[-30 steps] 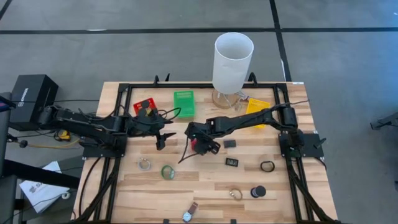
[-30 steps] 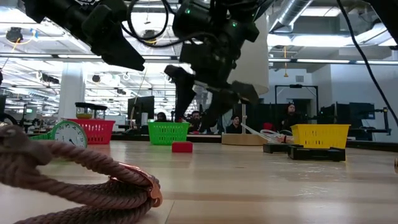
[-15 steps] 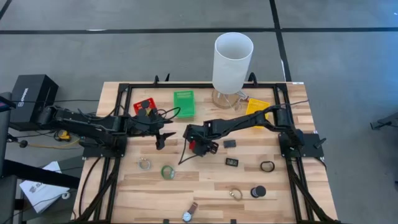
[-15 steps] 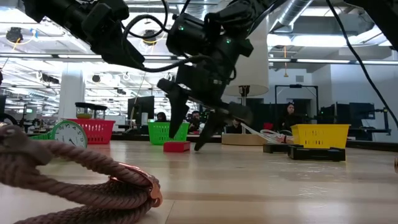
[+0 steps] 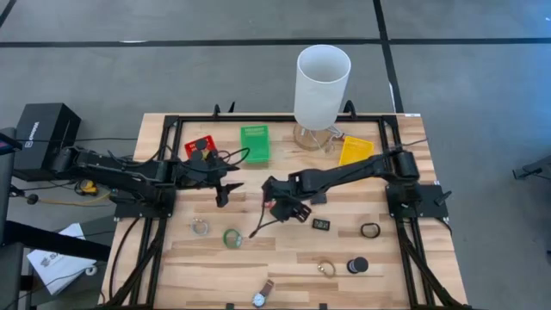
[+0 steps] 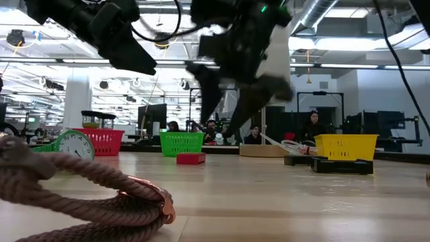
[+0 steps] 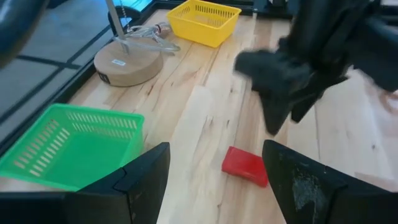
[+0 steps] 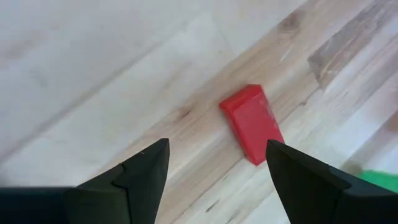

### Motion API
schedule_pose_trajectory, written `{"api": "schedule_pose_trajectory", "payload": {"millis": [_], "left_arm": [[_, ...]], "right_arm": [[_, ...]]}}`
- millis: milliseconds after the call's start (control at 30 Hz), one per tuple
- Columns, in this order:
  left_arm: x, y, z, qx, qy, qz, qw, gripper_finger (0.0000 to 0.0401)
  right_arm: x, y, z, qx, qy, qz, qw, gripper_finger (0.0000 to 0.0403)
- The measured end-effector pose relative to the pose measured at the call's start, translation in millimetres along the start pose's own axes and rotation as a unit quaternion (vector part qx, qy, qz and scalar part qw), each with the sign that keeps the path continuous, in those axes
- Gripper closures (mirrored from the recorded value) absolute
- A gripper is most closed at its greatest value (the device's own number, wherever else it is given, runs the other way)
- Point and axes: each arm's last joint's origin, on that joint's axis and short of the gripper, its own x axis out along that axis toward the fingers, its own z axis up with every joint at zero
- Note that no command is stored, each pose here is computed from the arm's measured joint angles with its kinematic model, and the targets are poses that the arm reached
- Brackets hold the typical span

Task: Pick & Place Office items
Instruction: Put the red digital clock into the green bin

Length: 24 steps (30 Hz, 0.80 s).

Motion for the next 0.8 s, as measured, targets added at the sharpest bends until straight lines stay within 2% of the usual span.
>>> {"api": "schedule_pose_trajectory", "payload": {"millis": [100,233,400,500,567,667,800], "left_arm": [[0,0,0,-0.021,0.000,0.000,1.000,0.0151],[0,0,0,-0.029,-0.001,0.000,1.000,0.0151],[0,0,0,-0.067,-0.001,0.000,0.998,0.0151],[1,0,1,-0.101,-0.003,-0.001,0.995,0.0151],[2,-1,-1,-0.123,0.002,0.000,0.992,0.0151],[7,-3,1,-0.165,-0.002,-0.001,0.986,0.0151],[22,-14,-7,-0.167,0.015,-0.007,0.986,0.0151]], "right_arm": [[-24,5,1,0.039,0.004,0.005,0.999,0.0143],[-56,9,-4,0.158,0.006,0.004,0.987,0.0143],[-82,11,-17,0.320,0.021,0.014,0.947,0.0143],[-86,15,-21,0.386,0.036,0.019,0.921,0.0143],[-85,16,-21,0.396,0.035,0.020,0.917,0.0143],[-81,23,-20,0.383,0.045,0.028,0.922,0.0143],[-75,27,-21,0.357,0.047,0.032,0.932,0.0143]]}}
